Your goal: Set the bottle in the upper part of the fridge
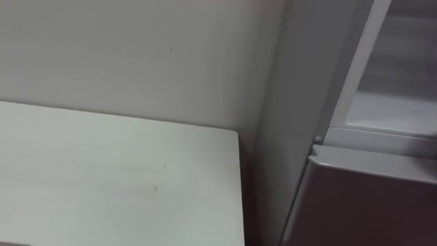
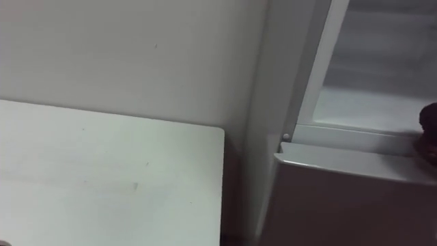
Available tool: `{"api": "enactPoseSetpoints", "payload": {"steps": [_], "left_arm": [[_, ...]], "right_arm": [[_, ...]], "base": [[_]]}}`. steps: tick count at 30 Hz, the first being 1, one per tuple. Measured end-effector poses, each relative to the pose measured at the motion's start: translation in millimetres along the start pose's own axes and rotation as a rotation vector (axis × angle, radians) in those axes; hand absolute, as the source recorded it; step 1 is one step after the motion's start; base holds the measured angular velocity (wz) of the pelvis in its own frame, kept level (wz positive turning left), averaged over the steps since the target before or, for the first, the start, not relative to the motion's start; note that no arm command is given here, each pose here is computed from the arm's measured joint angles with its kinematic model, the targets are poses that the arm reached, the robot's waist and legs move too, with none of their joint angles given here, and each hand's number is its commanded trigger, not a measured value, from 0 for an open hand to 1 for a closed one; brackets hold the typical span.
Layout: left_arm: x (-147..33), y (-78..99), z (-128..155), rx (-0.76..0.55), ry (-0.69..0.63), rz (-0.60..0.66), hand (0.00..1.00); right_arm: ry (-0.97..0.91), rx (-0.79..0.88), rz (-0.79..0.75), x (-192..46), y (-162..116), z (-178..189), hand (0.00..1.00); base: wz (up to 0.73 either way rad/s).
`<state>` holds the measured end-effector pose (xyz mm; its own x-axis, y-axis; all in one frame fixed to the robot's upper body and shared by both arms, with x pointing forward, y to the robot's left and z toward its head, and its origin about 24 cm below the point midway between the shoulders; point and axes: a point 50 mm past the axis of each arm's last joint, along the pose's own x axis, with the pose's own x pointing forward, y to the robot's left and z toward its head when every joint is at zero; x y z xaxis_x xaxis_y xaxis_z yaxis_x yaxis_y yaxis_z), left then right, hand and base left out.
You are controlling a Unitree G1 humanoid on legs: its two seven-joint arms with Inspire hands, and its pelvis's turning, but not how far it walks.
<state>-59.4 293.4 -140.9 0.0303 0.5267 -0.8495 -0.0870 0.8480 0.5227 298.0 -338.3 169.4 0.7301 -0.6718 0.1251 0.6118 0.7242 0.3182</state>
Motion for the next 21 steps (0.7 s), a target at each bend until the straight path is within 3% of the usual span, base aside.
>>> {"api": "enactPoseSetpoints", "payload": {"steps": [11, 21], "left_arm": [[1.6, 12.7, 12, 0.010, -0.046, 0.033, 0.00], [1.0, 17.8, 20, 0.008, -0.073, 0.055, 0.00]], "right_arm": [[-0.103, -0.047, 0.056, 15, 32, 39, 1.00], [-0.058, -0.072, 0.017, 23, 34, 31, 1.00]], "base": [[0.17], [0.01]]}}
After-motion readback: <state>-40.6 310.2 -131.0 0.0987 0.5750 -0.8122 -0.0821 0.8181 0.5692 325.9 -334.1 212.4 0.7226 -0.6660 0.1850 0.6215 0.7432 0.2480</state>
